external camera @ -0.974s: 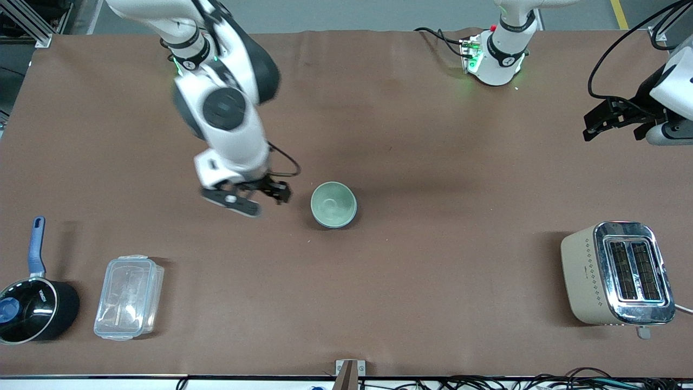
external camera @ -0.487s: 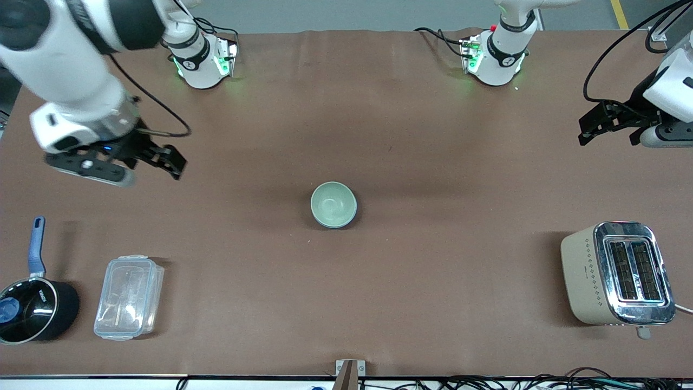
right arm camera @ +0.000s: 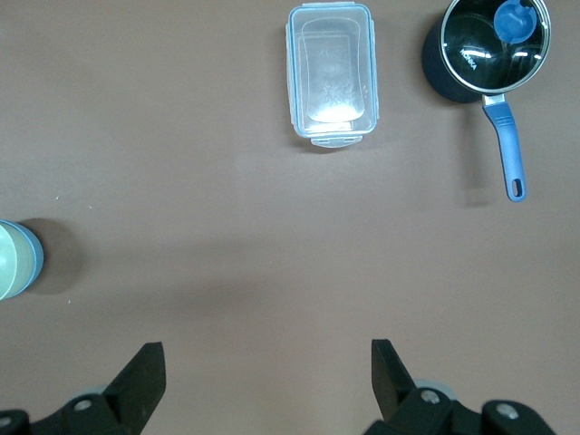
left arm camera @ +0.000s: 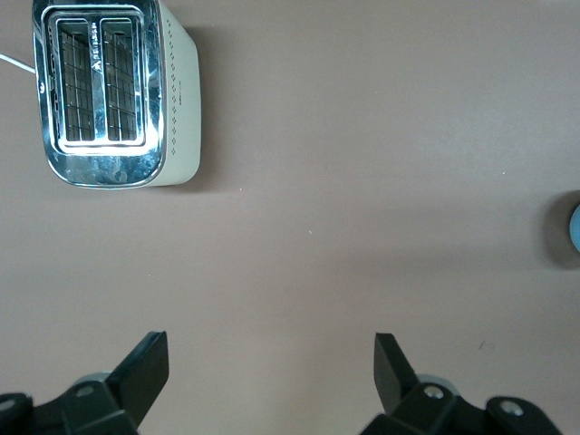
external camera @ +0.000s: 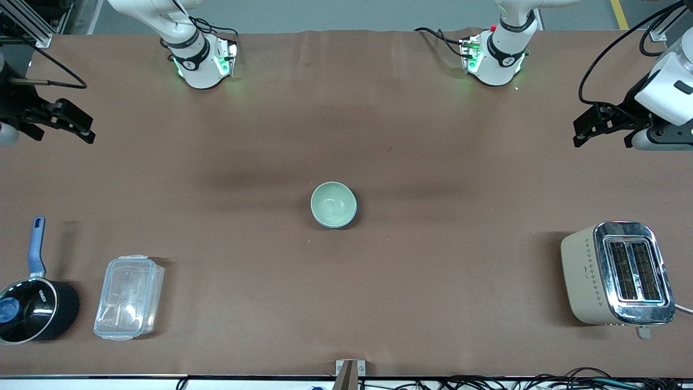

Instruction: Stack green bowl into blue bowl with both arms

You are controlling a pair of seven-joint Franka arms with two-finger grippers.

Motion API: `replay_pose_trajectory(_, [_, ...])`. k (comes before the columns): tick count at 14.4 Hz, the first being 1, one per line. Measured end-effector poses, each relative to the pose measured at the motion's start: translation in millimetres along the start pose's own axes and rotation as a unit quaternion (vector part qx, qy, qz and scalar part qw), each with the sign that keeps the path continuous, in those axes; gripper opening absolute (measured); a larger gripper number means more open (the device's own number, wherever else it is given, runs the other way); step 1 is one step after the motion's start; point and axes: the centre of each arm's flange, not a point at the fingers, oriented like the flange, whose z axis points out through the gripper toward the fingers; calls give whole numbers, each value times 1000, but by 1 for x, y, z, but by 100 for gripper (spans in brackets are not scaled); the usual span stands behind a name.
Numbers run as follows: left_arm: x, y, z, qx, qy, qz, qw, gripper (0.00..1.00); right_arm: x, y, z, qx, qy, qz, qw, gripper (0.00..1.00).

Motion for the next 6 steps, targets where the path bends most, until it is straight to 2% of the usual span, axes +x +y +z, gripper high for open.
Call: replay_pose_trajectory(6, [0, -1, -1, 0, 1, -1, 1000, 100, 5, -6, 3, 11, 5, -2, 1000, 100])
